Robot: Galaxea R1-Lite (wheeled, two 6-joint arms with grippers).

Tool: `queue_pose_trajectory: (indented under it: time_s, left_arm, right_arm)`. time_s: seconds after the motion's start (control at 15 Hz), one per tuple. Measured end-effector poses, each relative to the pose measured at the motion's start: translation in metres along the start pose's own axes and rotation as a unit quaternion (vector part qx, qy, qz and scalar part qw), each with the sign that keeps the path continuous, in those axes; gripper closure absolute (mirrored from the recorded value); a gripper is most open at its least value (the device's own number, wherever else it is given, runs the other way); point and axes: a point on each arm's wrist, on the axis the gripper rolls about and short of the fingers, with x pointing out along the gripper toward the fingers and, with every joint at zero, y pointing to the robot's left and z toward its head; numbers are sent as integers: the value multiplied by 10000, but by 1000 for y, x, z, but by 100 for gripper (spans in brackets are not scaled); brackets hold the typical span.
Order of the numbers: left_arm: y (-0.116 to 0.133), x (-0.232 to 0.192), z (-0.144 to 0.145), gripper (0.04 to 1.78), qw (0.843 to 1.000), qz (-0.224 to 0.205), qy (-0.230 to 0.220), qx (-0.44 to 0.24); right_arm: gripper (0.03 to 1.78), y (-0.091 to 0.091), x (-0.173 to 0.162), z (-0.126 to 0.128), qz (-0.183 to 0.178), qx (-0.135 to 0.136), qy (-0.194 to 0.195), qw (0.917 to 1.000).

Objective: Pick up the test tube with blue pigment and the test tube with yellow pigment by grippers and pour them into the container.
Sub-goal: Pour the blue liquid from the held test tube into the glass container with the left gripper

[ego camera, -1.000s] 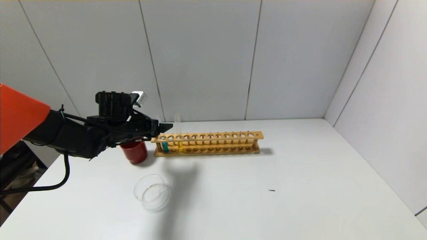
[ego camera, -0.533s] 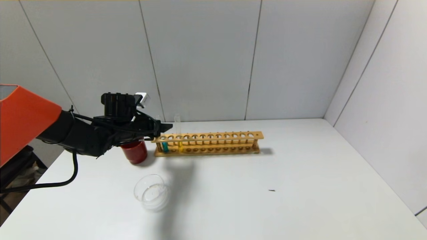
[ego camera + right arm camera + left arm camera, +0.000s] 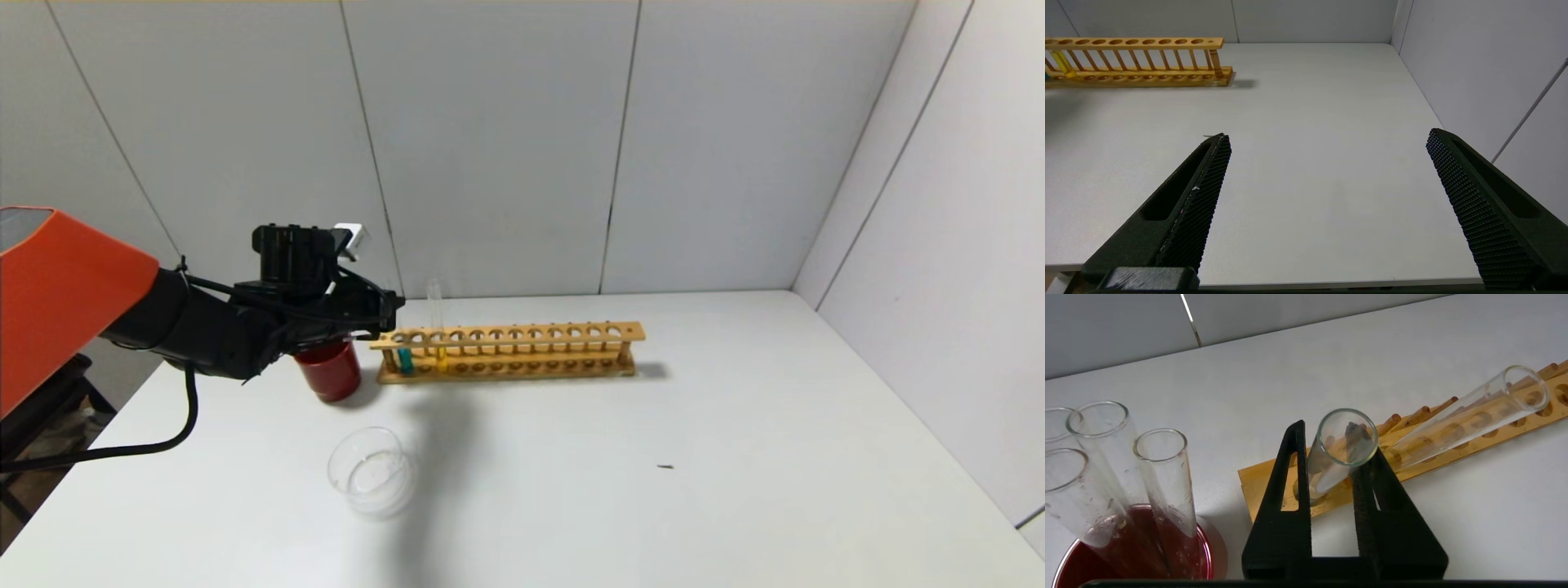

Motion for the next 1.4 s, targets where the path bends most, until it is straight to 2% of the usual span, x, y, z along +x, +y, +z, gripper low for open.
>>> queue_pose_trajectory:
  time_s: [0.27, 0.47, 0.73, 0.93, 1.2, 1.4]
  left_arm:
    - [-5, -7, 11, 150, 9999, 65, -124, 66]
    - [-10, -25, 34, 150, 9995, 59, -295, 105]
    - [-22, -74, 79, 150, 9977, 26, -633, 259]
    - [-31, -125, 96, 150, 9959, 47, -647, 627]
    - [-37, -173, 72, 150, 9906, 39, -149, 1357]
    - [-41, -193, 41, 150, 9844, -300, 56, 1731]
  right_arm:
    - [6, 0, 0, 0, 0, 0, 0, 10000]
    - [6, 0, 0, 0, 0, 0, 0, 10000]
    - [6, 0, 0, 0, -2, 0, 0, 10000]
    - [6, 0, 0, 0, 0, 0, 0, 10000]
    - [6, 0, 0, 0, 0, 0, 0, 10000]
    - [6, 0, 0, 0, -2, 0, 0, 10000]
